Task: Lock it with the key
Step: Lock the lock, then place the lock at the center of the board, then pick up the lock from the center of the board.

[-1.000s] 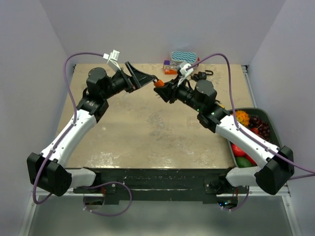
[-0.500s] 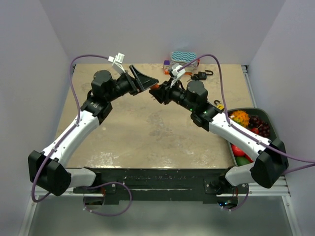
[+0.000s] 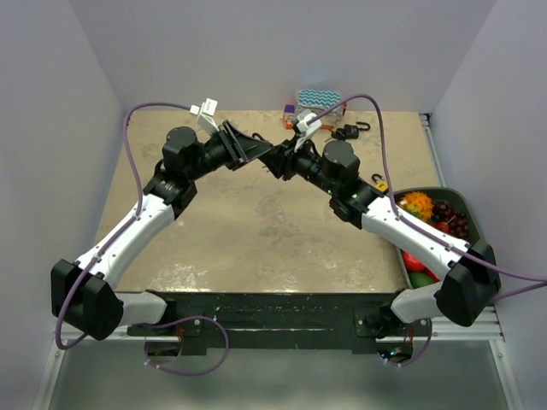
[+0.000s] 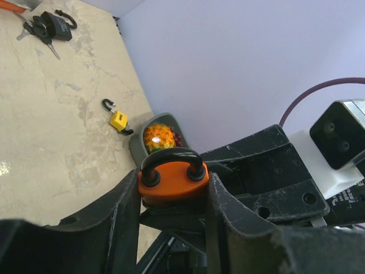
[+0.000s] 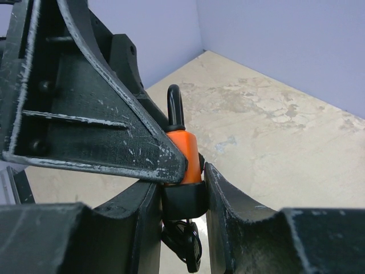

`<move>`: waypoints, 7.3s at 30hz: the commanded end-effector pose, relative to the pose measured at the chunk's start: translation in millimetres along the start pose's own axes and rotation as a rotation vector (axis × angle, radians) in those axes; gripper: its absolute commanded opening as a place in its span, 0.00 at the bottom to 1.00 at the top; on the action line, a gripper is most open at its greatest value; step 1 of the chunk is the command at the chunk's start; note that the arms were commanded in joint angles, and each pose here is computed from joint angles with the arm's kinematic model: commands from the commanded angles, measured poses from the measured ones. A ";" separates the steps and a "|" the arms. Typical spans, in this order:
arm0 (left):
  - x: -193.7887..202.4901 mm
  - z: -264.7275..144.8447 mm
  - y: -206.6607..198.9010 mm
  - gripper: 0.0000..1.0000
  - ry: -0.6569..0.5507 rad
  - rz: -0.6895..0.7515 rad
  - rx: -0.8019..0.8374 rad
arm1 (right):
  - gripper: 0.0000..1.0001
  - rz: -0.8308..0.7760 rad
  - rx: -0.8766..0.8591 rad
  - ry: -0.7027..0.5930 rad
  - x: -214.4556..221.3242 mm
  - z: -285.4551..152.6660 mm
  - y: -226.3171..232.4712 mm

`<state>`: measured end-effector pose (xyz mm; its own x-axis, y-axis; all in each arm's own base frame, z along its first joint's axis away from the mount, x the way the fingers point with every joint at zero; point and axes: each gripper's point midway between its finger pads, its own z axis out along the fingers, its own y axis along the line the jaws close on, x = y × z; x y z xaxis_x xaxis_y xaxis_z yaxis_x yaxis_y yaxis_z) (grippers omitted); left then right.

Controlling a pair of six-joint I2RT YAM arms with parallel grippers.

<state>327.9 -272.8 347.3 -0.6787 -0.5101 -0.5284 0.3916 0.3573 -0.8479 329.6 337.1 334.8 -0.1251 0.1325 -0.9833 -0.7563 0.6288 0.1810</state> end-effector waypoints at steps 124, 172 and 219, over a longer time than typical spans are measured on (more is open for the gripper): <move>-43.7 -248.5 426.0 0.00 0.658 0.271 -1.133 | 0.00 0.622 -0.187 0.141 291.8 263.2 99.5; -210.4 -148.2 203.1 0.99 0.085 0.934 -0.888 | 0.99 -0.119 0.315 0.692 47.2 -42.7 -291.3; -200.6 -125.1 174.6 0.99 -0.081 0.801 -0.703 | 0.30 -0.031 0.288 1.276 230.2 -216.4 -370.1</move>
<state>459.7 0.2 297.6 -0.3788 0.0480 -0.9242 0.1912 0.9812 -0.0274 433.2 -45.8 22.4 -0.7841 -0.5839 -0.2101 -0.5930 0.8049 -0.0238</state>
